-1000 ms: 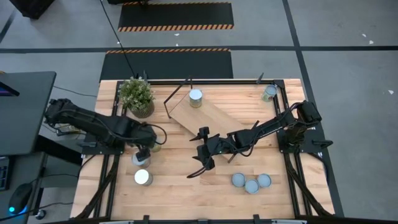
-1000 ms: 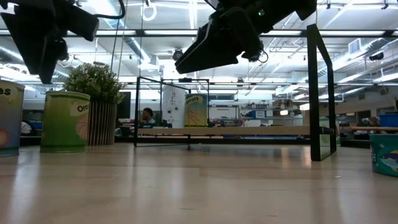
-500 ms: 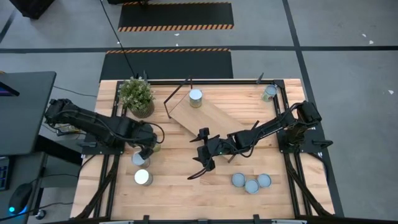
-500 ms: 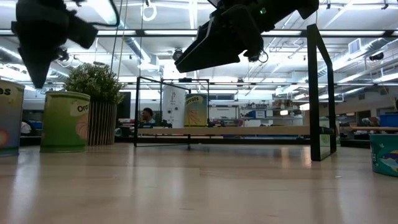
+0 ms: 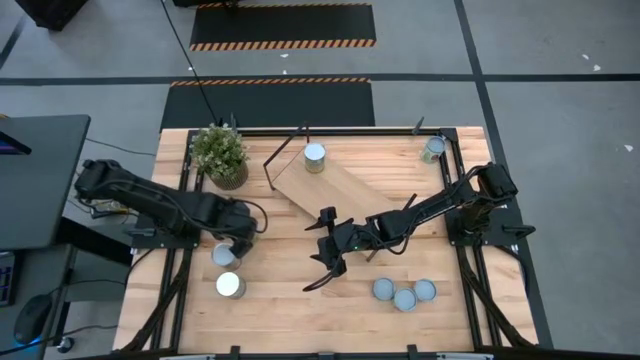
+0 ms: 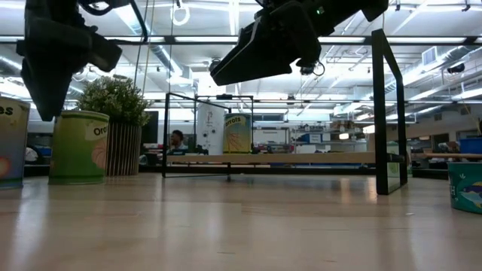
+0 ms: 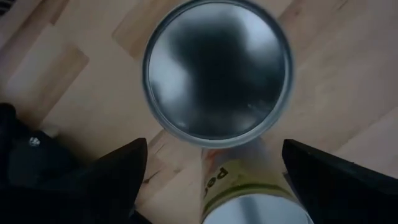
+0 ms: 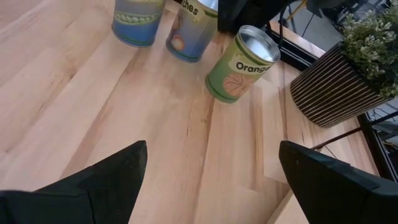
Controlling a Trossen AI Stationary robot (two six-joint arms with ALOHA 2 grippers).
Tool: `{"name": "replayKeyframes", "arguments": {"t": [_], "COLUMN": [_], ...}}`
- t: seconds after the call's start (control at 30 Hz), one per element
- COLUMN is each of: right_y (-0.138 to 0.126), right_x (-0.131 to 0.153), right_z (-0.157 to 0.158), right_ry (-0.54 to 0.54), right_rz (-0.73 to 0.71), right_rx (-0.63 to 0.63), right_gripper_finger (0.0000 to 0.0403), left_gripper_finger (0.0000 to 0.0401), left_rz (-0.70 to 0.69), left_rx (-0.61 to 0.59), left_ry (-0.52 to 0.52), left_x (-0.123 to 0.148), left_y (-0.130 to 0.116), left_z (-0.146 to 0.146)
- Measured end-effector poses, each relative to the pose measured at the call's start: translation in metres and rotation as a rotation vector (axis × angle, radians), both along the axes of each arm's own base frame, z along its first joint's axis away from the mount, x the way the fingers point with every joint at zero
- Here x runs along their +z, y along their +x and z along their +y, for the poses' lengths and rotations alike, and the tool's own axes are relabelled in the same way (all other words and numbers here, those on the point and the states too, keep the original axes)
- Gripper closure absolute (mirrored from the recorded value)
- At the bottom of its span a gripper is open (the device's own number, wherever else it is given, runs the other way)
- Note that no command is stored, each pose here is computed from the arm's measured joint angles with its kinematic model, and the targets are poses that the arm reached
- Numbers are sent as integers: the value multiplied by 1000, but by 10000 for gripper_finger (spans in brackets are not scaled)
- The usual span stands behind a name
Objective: Pick and place cans onto a shelf
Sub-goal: Put the canned oranges on the shelf
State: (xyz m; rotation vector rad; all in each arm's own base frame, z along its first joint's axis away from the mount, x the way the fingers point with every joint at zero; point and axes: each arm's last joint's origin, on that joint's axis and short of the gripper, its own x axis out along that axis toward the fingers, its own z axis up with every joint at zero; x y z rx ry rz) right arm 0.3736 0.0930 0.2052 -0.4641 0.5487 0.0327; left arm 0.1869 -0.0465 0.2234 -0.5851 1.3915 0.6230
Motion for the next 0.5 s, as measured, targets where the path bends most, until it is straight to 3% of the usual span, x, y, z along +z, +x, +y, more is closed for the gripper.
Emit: {"name": "replayKeyframes", "arguments": {"t": [0.33, 0.5], "right_y": [-4, -16], "right_x": [1, 20], "right_z": [4, 11], "right_ry": [-36, -95], "right_rz": [22, -4], "right_rx": [-9, -31], "right_gripper_finger": [30, 30], "left_gripper_finger": [23, 23], "left_rz": [54, 23], "left_rx": [-25, -50], "left_ry": [57, 56], "left_x": [-19, -24], "left_y": [17, 28], "left_z": [5, 10]}}
